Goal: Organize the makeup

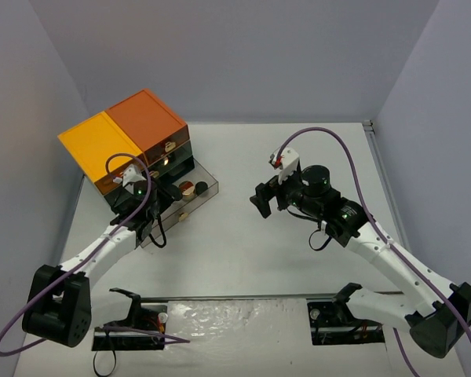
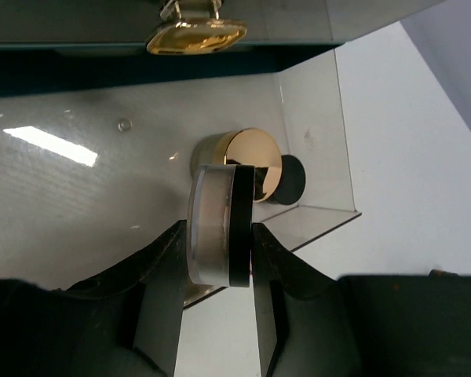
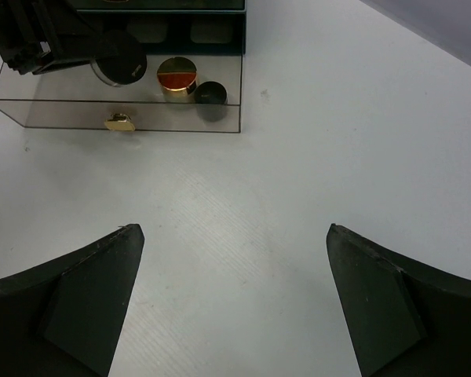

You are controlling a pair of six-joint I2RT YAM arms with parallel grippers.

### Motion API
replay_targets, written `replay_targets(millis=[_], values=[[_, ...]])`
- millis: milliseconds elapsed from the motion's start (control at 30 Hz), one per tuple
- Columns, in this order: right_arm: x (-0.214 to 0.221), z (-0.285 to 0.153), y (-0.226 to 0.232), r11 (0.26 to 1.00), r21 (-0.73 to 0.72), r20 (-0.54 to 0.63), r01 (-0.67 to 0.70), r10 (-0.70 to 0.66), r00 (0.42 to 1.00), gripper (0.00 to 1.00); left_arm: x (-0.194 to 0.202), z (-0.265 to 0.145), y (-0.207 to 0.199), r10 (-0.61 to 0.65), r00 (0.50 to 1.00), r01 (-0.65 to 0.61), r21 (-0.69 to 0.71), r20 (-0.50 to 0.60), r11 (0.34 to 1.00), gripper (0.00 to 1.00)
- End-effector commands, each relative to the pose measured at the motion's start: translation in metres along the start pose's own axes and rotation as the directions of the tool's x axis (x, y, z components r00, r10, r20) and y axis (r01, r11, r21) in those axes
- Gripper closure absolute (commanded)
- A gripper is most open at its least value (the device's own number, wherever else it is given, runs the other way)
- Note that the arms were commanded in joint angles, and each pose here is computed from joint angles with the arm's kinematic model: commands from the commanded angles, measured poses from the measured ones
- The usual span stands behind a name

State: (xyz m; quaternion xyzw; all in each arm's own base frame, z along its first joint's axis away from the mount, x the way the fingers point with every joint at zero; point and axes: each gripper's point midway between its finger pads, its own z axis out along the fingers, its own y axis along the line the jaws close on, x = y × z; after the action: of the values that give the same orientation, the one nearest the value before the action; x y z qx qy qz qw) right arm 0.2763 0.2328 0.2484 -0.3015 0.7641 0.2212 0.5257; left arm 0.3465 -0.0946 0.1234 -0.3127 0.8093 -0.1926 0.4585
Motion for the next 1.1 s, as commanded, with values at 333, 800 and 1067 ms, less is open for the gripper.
replay_targets(millis=[333,800,1067], values=[[-0.024,-0.018,-0.012,0.998,0.059,0.117,-0.021,0.014,0.993,0.00,-0.025,0.024,-0.019,-0.051,0.992,0.047,0.037,0.112,0.998,0.90],[-0.027,-0.019,-0.012,0.998,0.060,0.123,-0.027,0.019,0.992,0.00,0.003,0.040,0.009,-0.061,0.997,0.062,-0.045,0.039,0.997,0.70],[-0.027,-0.018,-0.013,0.998,0.062,0.119,-0.026,0.019,0.993,0.00,0.005,0.034,0.026,-0.069,0.997,0.073,-0.117,0.032,0.990,0.46]])
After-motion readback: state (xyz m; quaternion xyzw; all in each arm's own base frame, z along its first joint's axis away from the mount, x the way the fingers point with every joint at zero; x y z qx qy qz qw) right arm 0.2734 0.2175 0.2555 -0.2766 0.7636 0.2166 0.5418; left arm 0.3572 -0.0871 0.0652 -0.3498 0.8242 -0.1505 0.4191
